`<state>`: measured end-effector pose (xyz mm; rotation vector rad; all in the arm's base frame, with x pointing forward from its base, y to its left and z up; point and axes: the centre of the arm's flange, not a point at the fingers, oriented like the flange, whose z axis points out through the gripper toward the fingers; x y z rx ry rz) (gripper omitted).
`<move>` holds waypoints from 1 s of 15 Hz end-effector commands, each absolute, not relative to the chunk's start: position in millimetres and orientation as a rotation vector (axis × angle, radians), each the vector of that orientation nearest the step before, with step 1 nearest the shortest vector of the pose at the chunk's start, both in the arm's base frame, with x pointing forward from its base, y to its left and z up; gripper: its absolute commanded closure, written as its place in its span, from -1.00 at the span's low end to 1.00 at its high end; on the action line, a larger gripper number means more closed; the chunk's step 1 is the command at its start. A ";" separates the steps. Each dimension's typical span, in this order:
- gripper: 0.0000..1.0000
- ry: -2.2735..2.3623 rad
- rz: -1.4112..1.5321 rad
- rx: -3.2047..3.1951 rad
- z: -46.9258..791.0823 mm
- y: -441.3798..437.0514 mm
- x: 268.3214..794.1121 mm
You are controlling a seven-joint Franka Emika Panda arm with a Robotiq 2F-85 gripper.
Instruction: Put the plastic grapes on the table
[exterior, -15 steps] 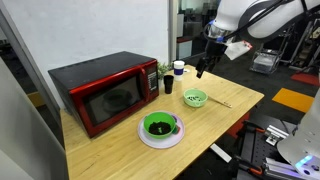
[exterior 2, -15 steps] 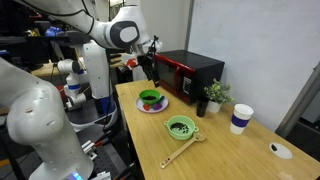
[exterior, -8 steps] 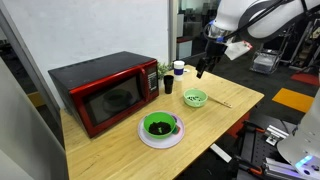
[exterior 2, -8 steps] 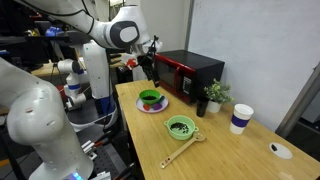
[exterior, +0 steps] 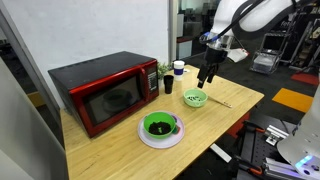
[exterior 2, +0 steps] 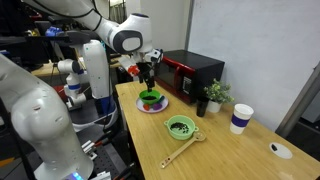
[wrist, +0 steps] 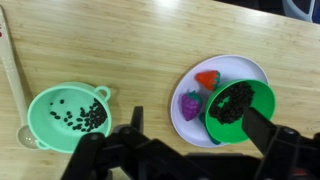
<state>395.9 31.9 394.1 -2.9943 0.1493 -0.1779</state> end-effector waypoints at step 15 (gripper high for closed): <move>-1.00 0.045 0.100 -2.966 267.5 40.8 431.0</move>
